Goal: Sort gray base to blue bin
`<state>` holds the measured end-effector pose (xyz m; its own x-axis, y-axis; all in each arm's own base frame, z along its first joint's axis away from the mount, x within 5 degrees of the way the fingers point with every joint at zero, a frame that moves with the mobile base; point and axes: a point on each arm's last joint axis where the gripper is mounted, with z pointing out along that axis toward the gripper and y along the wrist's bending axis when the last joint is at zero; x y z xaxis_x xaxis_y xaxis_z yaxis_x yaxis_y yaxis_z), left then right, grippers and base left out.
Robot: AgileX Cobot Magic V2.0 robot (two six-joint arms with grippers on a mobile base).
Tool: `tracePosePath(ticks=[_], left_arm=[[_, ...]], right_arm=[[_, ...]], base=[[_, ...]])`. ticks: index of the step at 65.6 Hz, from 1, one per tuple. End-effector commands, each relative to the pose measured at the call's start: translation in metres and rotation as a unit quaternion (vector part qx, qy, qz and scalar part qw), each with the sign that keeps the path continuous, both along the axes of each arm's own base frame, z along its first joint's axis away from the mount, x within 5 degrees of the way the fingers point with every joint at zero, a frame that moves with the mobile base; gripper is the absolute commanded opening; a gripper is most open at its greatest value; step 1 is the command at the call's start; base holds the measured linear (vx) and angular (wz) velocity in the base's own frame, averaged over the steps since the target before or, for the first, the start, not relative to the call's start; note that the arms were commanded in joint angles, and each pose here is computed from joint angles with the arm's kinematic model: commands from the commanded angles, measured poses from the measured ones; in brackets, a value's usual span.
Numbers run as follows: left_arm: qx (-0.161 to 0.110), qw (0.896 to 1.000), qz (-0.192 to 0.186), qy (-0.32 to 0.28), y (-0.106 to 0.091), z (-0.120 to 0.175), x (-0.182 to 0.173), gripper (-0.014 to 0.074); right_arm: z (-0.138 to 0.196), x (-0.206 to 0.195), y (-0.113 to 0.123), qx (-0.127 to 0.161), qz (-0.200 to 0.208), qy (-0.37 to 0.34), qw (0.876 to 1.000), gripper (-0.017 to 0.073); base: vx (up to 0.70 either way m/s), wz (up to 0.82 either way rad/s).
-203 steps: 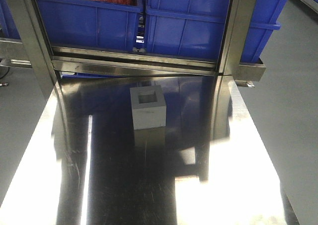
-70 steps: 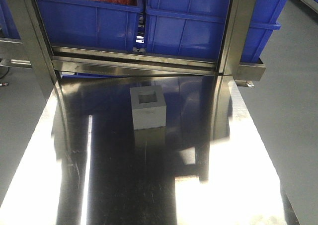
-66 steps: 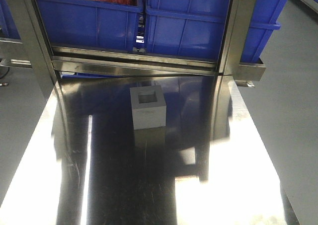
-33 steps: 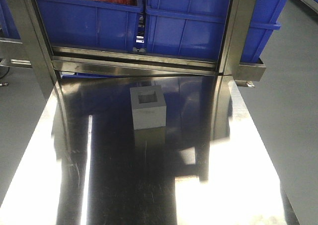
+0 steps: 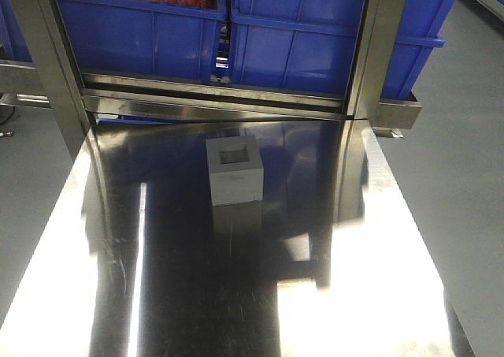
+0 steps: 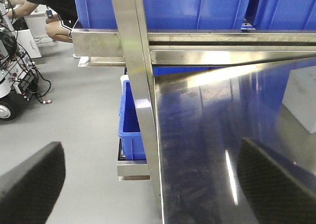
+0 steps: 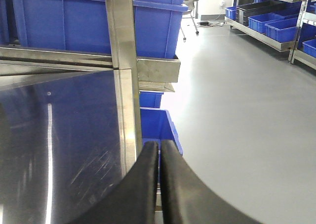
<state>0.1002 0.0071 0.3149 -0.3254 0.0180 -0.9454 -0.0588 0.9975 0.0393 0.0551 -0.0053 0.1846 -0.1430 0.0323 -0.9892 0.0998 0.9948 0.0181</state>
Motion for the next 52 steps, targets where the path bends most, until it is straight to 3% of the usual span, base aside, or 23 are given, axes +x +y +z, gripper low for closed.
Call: tracePosePath(ticks=[1, 13, 32, 43, 52], left_arm=[[-0.005, 0.998, 0.001, -0.061, 0.0, 0.02, 0.003, 0.0662], [0.005, 0.999, -0.002, -0.053, 0.001, 0.034, 0.019, 0.0613], [0.035, 0.998, -0.033, -0.04, 0.0, 0.061, 0.104, 0.0608], [0.038, 0.993, -0.107, -0.041, -0.036, 0.068, 0.158, 0.0606], [0.036, 0.987, -0.159, -0.004, -0.072, 0.061, 0.202, 0.0596]], right_arm=[[0.005, 0.002, 0.0, -0.012, -0.001, -0.027, 1.0, -0.0005], [0.005, 0.002, 0.0, -0.012, -0.001, -0.027, 1.0, -0.0005], [0.005, 0.002, 0.0, -0.012, -0.001, -0.027, 1.0, -0.0005], [0.005, 0.002, 0.0, -0.012, -0.001, -0.027, 1.0, -0.0005], [0.005, 0.002, 0.0, -0.012, -0.001, -0.027, 1.0, -0.0005]], base=[[0.0, 0.0], [0.0, 0.0], [0.0, 0.0], [0.0, 0.0], [0.0, 0.0]])
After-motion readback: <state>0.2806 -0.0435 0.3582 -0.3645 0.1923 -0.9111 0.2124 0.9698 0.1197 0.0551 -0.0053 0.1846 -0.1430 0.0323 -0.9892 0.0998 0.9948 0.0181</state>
